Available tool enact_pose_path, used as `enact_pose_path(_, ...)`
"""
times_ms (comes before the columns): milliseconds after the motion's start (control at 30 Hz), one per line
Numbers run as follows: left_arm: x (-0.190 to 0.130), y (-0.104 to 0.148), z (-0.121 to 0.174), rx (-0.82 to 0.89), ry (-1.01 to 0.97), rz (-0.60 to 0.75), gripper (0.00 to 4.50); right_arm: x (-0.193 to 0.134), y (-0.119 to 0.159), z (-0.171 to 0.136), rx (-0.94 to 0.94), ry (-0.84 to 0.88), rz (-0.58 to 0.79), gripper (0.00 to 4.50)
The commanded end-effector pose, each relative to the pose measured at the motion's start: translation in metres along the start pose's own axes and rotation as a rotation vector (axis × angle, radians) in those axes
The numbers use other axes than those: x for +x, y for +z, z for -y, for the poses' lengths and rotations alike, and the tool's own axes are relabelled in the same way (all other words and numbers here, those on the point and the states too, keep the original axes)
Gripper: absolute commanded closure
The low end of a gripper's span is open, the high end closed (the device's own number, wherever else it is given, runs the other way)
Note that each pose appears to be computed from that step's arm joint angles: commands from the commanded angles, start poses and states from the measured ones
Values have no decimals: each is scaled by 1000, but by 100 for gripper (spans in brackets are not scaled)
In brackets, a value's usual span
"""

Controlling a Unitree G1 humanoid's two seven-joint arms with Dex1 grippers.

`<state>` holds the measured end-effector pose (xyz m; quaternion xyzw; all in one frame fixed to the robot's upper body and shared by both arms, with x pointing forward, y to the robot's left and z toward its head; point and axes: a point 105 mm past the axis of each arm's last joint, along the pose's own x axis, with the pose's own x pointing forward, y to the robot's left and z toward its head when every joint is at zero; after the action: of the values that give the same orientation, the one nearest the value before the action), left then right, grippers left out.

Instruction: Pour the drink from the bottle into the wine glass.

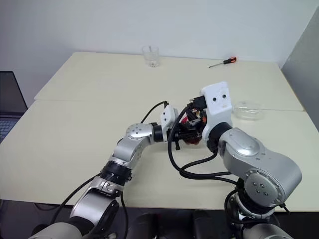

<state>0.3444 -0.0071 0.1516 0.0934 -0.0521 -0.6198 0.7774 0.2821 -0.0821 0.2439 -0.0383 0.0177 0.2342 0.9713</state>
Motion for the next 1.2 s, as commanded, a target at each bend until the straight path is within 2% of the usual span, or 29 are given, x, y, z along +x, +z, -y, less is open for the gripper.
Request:
enact_pose_path(33, 2, 15, -1, 41, -8, 35, 365, -17, 37, 10, -86, 99, 145, 322)
enact_pose_path(300, -4, 17, -3, 51, 7, 26, 368, -20, 47, 22, -192, 491, 118, 322)
enact_pose_path(500, -12, 18, -2, 59, 45, 17, 371, -10, 34, 27, -291, 839, 105, 322)
enact_pose_path(667, -20, 17, -1, 45, 78, 9, 371, 4, 18, 37, -314, 1001, 44, 322)
enact_pose_path(800, -23, 15, 5, 28, 87, 6, 373, 9, 8, 37, -361, 1071, -8, 322)
enact_pose_path(933, -21, 15, 9, 21, 87, 7, 373, 13, 8, 39, -387, 1052, -10, 322)
enact_pose_path(1167, -13, 16, 12, 19, 49, 13, 373, -10, 39, 39, -349, 935, 78, 322)
enact_pose_path(1200, -12, 16, 12, 19, 43, 15, 373, -16, 46, 37, -342, 926, 100, 287)
